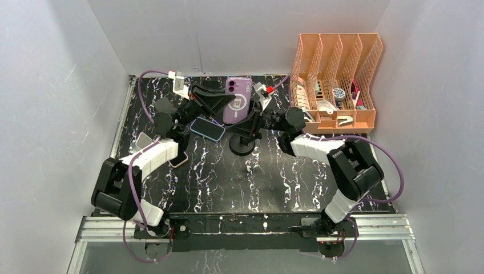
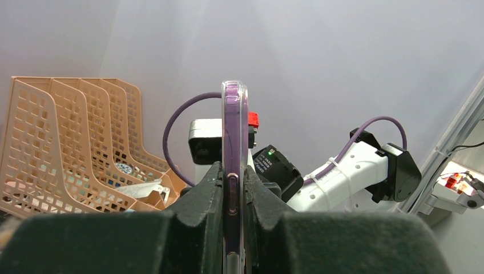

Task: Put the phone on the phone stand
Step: Adjust the phone.

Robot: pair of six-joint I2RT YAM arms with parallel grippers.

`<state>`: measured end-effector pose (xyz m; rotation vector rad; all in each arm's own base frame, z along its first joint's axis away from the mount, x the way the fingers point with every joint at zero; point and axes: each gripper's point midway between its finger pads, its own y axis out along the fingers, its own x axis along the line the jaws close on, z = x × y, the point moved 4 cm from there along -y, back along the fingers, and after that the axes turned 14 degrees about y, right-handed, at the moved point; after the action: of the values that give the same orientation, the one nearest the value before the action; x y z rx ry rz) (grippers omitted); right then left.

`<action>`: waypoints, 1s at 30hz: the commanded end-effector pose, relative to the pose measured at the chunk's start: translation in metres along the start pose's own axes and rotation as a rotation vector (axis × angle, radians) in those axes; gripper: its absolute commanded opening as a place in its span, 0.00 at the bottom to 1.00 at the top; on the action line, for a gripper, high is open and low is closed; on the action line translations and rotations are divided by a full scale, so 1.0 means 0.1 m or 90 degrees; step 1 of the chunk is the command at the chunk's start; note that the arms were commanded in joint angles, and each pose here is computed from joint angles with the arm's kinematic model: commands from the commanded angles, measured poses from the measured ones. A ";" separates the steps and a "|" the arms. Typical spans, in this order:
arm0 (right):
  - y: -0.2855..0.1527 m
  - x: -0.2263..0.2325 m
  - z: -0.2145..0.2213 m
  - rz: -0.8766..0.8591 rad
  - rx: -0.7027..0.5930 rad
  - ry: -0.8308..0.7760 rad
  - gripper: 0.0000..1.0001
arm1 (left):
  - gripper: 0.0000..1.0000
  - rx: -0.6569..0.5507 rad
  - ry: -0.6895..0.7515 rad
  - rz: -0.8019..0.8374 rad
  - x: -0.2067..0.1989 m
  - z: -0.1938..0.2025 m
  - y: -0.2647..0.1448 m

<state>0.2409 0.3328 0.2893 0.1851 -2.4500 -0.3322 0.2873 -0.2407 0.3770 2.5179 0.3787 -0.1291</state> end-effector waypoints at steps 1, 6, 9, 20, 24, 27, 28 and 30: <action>-0.05 0.15 -0.13 -0.022 -0.039 -0.061 0.47 | 0.00 -0.145 0.132 0.093 -0.36 -0.54 0.03; -0.13 0.17 -0.21 -0.016 -0.082 -0.089 0.40 | 0.00 -0.147 0.136 0.091 -0.36 -0.56 0.02; -0.19 0.21 -0.26 -0.025 -0.118 -0.099 0.38 | 0.00 -0.147 0.137 0.091 -0.36 -0.57 0.01; -0.17 0.38 -0.35 -0.116 -0.118 -0.102 0.53 | 0.00 -0.144 0.135 0.085 -0.33 -0.57 -0.01; -0.14 0.40 -0.39 -0.124 -0.122 -0.110 0.53 | 0.00 -0.145 0.131 0.084 -0.32 -0.55 -0.02; -0.13 0.39 -0.42 -0.127 -0.126 -0.113 0.53 | 0.00 -0.142 0.129 0.082 -0.31 -0.53 -0.03; -0.12 0.40 -0.44 -0.128 -0.129 -0.116 0.52 | 0.00 -0.142 0.129 0.081 -0.31 -0.53 -0.03; -0.11 0.42 -0.47 -0.131 -0.134 -0.124 0.52 | 0.00 -0.141 0.128 0.078 -0.30 -0.51 -0.03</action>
<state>0.2570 0.3176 0.2942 0.1384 -2.3220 -0.4618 0.2921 -0.2350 0.3766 2.5100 0.4057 -0.1312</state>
